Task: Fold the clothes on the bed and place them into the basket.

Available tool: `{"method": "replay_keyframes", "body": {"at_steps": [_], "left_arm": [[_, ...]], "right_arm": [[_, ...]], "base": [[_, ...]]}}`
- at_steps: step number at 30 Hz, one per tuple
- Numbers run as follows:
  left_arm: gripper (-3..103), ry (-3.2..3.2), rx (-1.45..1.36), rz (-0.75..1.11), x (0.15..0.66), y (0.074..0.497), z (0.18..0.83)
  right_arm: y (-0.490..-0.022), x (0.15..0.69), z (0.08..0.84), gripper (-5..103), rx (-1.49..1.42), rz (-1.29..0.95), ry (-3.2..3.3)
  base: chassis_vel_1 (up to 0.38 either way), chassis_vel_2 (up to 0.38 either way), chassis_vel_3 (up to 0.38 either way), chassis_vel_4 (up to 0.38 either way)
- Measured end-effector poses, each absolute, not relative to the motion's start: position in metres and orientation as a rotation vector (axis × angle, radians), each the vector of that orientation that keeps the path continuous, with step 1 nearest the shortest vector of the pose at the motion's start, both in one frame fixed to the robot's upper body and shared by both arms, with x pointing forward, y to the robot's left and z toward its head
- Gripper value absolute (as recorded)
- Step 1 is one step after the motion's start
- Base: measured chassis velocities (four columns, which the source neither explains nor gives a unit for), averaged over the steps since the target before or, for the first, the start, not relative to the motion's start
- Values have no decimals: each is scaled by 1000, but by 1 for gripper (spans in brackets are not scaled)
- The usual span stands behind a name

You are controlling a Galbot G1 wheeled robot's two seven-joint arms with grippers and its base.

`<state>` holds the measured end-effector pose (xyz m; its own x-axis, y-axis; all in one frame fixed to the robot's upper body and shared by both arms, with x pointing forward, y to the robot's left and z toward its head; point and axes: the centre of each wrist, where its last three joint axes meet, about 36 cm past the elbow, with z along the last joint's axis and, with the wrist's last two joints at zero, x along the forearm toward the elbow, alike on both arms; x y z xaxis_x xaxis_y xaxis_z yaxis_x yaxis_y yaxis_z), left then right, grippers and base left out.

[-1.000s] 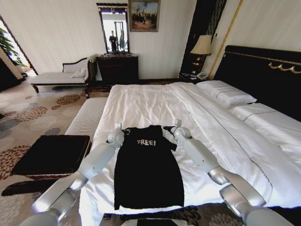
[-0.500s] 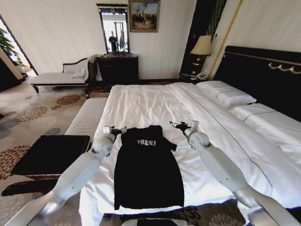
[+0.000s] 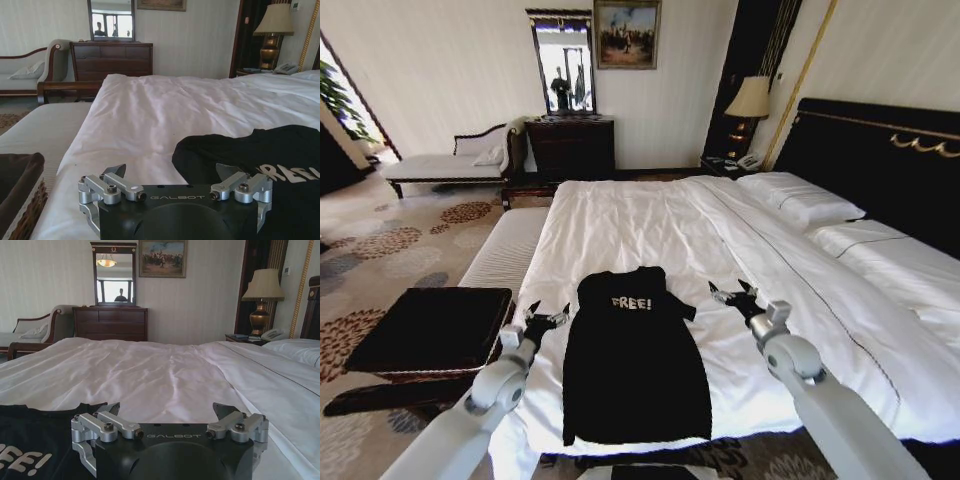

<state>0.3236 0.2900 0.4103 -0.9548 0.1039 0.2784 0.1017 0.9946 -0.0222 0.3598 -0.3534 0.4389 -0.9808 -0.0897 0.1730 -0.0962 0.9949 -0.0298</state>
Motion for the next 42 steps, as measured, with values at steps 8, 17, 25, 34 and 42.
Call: {"method": "replay_keyframes", "body": {"at_steps": [8,17,25,34,42], "left_arm": [[100,-2821,-167,47,270,288,403],[100,-2772,-204,78,229,276,401],[100,-2730,-226,100,194,268,397],[100,-2679,-229,148,157,253,393],[100,-2605,-235,125,110,252,396]], "right_arm": [[-346,299,435,100,103,9,-2945],[-332,271,420,100,50,-126,-2884],[-324,256,406,100,25,-158,-2852],[-315,239,380,100,-25,-173,-2798],[-316,236,371,100,-47,-175,-2779]], "base": [[0,0,0,0],[0,0,0,0],[0,0,0,0],[0,0,0,0],[0,0,0,0]]}}
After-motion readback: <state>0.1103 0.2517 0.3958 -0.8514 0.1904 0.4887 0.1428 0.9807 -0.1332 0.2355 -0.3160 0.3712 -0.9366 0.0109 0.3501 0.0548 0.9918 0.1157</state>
